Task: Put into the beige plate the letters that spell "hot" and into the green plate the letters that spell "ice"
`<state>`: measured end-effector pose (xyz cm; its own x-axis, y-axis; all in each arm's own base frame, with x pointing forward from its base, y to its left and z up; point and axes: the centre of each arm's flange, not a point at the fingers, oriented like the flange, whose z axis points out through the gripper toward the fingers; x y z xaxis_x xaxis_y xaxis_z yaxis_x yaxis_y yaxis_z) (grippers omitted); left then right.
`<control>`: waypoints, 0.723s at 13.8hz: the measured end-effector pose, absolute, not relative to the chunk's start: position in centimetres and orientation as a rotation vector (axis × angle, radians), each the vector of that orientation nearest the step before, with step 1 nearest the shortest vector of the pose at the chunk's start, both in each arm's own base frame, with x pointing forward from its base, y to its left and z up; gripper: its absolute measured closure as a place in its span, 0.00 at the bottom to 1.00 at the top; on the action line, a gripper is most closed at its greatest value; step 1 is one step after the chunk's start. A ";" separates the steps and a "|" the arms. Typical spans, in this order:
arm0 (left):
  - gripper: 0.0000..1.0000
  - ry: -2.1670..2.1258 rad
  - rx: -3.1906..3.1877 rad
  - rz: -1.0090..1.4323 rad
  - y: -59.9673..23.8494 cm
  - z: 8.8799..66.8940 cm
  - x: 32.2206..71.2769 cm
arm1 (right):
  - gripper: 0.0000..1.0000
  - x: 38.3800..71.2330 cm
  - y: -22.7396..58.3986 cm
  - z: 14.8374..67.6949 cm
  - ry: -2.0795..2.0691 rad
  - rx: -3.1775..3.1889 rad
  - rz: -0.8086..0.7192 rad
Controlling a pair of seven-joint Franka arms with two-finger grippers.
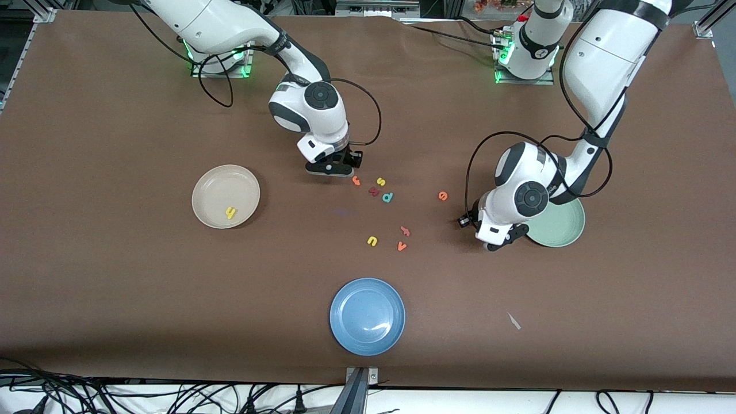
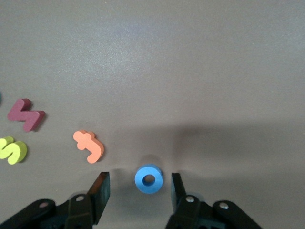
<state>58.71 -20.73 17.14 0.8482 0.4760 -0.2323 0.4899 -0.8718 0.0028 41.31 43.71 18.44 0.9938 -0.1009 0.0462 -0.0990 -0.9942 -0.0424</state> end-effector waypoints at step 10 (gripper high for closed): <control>0.93 0.596 3.046 -0.487 -16.1 23.5 60.3 | 0.54 40.7 43.5 17.3 0.124 -3.116 -0.060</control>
<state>60.25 -16.06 23.47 0.8800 0.3679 -0.3004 0.3678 -0.9280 -0.0591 40.72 43.50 17.31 0.9961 -0.0799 0.0375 -0.0791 -0.9966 -0.0241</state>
